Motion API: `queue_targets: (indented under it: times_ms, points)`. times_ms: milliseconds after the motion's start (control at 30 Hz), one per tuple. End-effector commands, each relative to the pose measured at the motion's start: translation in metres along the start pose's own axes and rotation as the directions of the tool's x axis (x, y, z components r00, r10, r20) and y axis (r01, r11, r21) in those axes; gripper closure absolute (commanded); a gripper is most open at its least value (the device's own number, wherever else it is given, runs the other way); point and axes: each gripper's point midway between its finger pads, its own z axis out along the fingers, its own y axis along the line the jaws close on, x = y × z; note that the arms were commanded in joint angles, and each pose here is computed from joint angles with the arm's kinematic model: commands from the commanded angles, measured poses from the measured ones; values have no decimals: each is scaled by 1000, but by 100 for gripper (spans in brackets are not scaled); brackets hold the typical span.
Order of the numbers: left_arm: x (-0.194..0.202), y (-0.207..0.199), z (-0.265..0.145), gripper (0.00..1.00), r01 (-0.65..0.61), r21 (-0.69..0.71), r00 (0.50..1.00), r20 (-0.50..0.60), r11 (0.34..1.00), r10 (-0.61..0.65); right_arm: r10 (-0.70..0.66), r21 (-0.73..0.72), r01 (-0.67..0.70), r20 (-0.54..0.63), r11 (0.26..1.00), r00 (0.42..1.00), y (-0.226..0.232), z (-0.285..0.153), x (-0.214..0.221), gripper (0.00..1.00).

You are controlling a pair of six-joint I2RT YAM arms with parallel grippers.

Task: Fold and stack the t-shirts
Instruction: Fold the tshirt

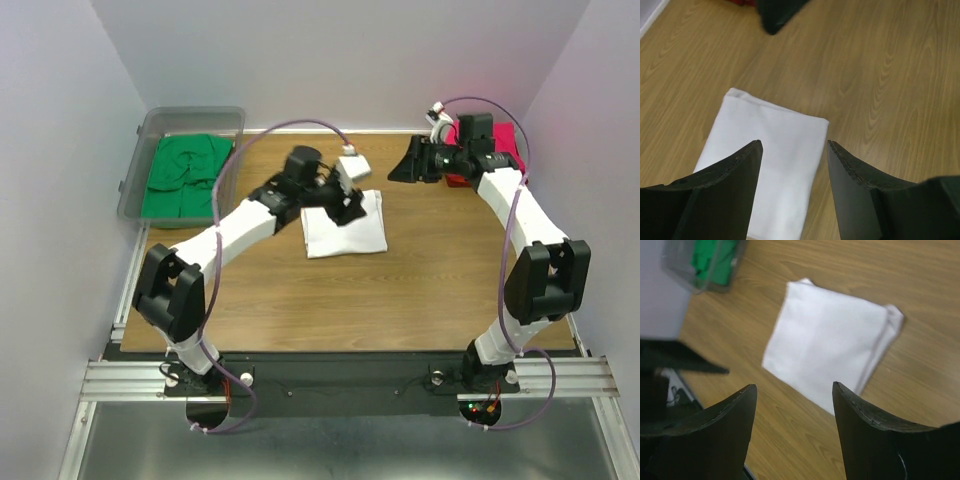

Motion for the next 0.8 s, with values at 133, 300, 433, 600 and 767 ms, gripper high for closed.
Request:
queue_targets:
  times_ms: [133, 300, 433, 600, 767]
  points:
    - [71, -42, 42, 35, -386, -46, 893, -271, 921, 360, 244, 278, -224, -38, 934, 969, -85, -13, 67, 30]
    - [89, -47, 77, 37, -477, -61, 836, -341, 877, 431, 339, 267, -308, -81, 913, 937, -95, -6, 99, 29]
    - [108, -56, 98, 39, -513, -35, 804, -369, 858, 466, 394, 263, -363, -76, 894, 916, -104, -6, 113, 27]
    - [135, -57, 115, 41, -576, -25, 742, -435, 817, 509, 471, 233, -446, -60, 864, 880, -101, -2, 132, 27]
    - [146, -47, 121, 47, -619, -47, 707, -467, 784, 531, 500, 223, -481, -31, 848, 866, -97, -3, 139, 17]
